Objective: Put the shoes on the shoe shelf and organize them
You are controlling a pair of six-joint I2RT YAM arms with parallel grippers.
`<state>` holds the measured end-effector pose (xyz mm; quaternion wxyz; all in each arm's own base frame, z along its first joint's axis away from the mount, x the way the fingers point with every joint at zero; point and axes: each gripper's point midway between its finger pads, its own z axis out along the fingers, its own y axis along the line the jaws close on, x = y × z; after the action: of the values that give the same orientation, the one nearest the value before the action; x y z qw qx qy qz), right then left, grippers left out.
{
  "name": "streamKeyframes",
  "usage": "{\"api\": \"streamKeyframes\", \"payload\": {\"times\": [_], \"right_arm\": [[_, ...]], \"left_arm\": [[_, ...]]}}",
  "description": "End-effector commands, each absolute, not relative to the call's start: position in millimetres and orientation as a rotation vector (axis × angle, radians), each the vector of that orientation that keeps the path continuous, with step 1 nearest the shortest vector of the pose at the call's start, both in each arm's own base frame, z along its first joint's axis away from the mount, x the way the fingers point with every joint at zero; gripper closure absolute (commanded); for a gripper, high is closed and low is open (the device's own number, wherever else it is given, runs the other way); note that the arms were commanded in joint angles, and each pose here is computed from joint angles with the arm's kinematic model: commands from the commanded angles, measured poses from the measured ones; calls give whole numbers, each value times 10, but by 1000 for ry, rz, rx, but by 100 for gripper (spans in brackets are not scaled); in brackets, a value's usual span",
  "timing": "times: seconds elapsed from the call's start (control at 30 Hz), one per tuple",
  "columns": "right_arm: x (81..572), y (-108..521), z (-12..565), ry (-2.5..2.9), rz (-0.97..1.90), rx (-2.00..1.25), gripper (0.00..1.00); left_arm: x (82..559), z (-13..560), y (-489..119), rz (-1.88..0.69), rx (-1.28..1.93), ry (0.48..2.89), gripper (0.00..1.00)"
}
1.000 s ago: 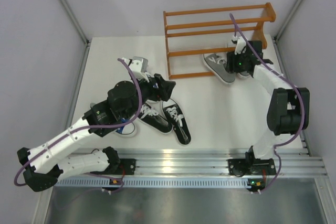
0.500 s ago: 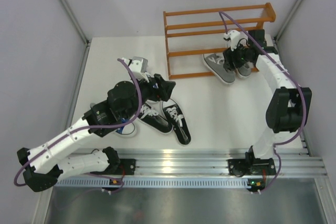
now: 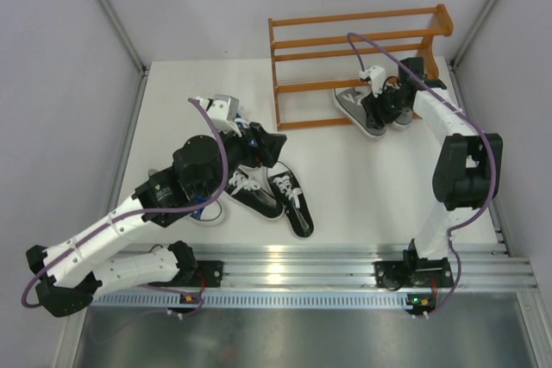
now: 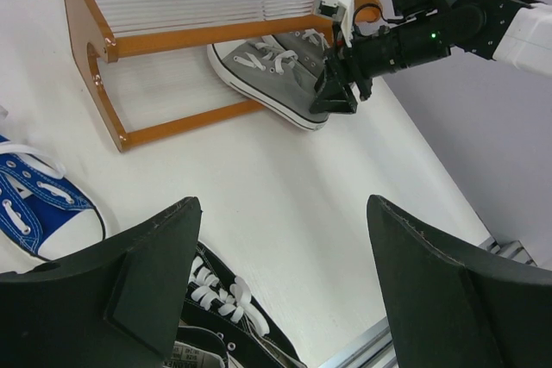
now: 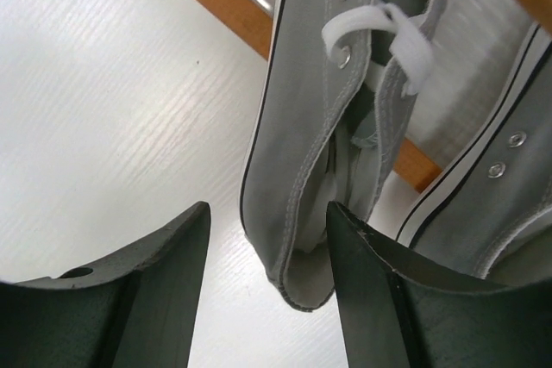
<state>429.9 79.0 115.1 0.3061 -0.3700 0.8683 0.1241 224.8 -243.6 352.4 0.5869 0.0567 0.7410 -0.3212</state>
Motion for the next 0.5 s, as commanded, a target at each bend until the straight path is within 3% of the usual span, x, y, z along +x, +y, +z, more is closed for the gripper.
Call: {"api": "streamKeyframes", "payload": {"times": [0.0,0.27,0.3,0.4,0.47], "right_arm": [[4295,856,991,2302,312,-1029,44],[4272,922,817,2304,294,-1078,53],[4297,916,805,2302,280,-1078,56],[4330,911,826,2294,267,-1058,78],[4360,913,857,2280,257,-1040,83]], "left_arm": [[2259,3634,-2444,-779,113,1686,17],[2245,3626,-2423,-783,104,1684,17],[2248,3617,-2430,-782,108,1687,17],[2249,3619,-2433,-782,108,1687,17],[2249,3631,-2427,-782,106,1684,17]]}}
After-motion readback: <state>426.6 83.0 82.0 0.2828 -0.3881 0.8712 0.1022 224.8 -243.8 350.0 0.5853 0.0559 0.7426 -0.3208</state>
